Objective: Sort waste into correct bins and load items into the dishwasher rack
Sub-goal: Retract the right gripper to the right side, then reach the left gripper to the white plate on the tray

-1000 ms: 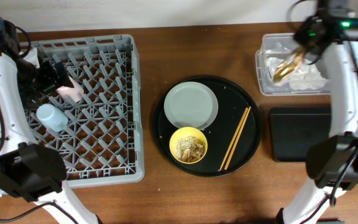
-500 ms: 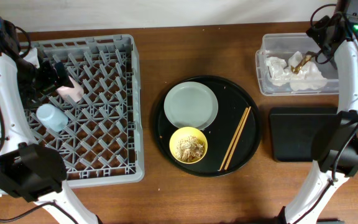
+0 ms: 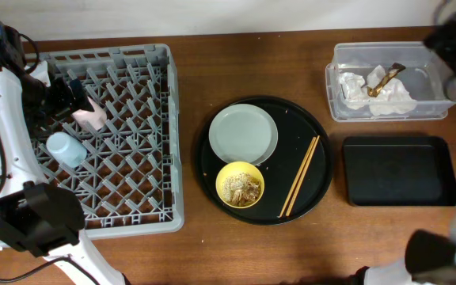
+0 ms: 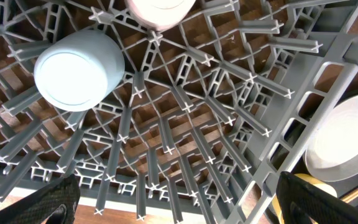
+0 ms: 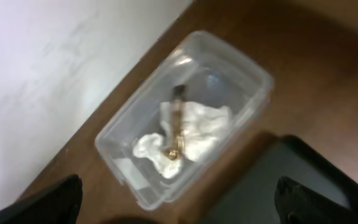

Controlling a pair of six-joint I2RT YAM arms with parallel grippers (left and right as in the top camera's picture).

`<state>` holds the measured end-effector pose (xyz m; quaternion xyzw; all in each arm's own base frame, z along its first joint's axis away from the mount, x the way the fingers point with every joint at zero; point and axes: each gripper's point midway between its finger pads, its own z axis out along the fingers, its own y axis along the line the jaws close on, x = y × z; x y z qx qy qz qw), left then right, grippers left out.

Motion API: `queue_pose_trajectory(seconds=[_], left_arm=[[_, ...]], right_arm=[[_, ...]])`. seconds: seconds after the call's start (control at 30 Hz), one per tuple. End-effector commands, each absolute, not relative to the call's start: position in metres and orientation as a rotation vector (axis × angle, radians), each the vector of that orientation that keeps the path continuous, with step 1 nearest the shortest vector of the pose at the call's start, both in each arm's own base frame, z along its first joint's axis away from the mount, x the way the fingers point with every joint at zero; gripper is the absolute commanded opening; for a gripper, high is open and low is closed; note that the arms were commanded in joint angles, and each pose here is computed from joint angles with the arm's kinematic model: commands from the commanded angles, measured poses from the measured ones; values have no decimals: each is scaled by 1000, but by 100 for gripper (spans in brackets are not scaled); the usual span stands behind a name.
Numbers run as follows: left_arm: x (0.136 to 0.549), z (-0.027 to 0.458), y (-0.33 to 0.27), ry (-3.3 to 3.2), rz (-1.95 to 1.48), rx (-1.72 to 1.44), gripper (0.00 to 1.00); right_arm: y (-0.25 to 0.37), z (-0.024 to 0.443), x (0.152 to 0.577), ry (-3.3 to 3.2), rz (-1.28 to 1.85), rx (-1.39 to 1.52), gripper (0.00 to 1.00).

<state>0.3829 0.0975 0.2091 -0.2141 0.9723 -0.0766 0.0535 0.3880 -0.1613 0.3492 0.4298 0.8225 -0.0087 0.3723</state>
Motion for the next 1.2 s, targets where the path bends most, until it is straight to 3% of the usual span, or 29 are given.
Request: queue_pose_trajectory(seconds=[0.0,0.2,0.53,0.7,0.83,0.93,1.17], left_arm=[[381,226,99,2908,-215,-637,100],[381,226,99,2908,-215,-637,100],[390,229,96,2867,-262,-637,100],[394,253,28,2775,-890,-719,100],[398,267,10,2709,-1085,-690,100],[401,279,-15,2674,-1199,-484,100],[373,265,-162,2808,-1142,270,100]], right_arm=[[-202,317,344,2121,-31,1405,99],[-235,300,301,2113,-71,1606,99],[-240,300,297,2099,-77,1624,99],[-240,300,297,2099,-77,1624,99],[-240,300,297,2099,-77,1624,99],[-240,300,297,2099,-77,1624,99],[-240,300,297,2099,-77,1624,99]])
